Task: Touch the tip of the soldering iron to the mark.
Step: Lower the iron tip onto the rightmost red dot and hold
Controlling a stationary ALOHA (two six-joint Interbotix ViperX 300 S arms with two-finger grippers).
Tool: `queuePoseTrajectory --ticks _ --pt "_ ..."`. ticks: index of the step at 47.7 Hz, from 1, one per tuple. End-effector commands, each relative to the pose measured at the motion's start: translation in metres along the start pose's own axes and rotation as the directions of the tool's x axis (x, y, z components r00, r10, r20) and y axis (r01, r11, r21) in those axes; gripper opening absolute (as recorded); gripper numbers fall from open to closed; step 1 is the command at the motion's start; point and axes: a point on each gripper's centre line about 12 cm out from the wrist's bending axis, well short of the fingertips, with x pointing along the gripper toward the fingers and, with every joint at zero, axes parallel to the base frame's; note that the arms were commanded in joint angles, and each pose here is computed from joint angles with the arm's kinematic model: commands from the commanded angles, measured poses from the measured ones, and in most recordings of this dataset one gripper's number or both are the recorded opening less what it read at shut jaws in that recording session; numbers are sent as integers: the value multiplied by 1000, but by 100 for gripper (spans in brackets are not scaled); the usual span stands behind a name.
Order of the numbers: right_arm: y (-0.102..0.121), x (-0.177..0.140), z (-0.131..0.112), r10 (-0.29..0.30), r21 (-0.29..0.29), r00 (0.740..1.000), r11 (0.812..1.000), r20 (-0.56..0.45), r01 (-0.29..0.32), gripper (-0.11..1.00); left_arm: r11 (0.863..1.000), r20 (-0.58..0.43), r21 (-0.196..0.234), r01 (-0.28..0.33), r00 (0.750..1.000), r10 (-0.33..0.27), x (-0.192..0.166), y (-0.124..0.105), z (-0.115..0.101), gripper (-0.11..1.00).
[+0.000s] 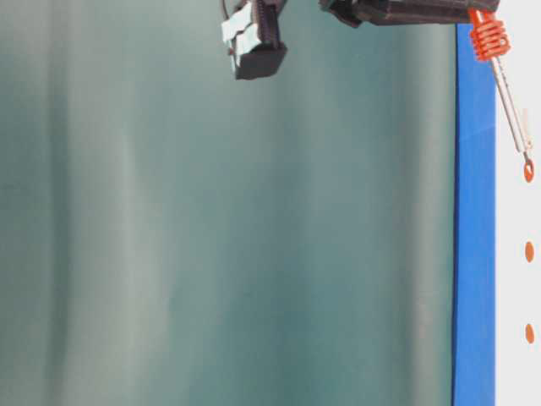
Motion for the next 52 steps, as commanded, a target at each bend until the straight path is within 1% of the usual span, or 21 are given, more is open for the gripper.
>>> queuePoseTrajectory --ticks 1,8,52 --pt "-2 -2 5 -4 6 1000 1000 23 4 6 1000 15 0 0 1000 0 2 0 5 0" --pt "-4 -1 4 -7 14 1000 1000 17 7 6 1000 12 0 -1 1000 1 1 0 4 0" --pt "-4 -1 4 -7 14 1000 1000 13 7 6 1000 15 0 -1 1000 1 2 0 5 0"
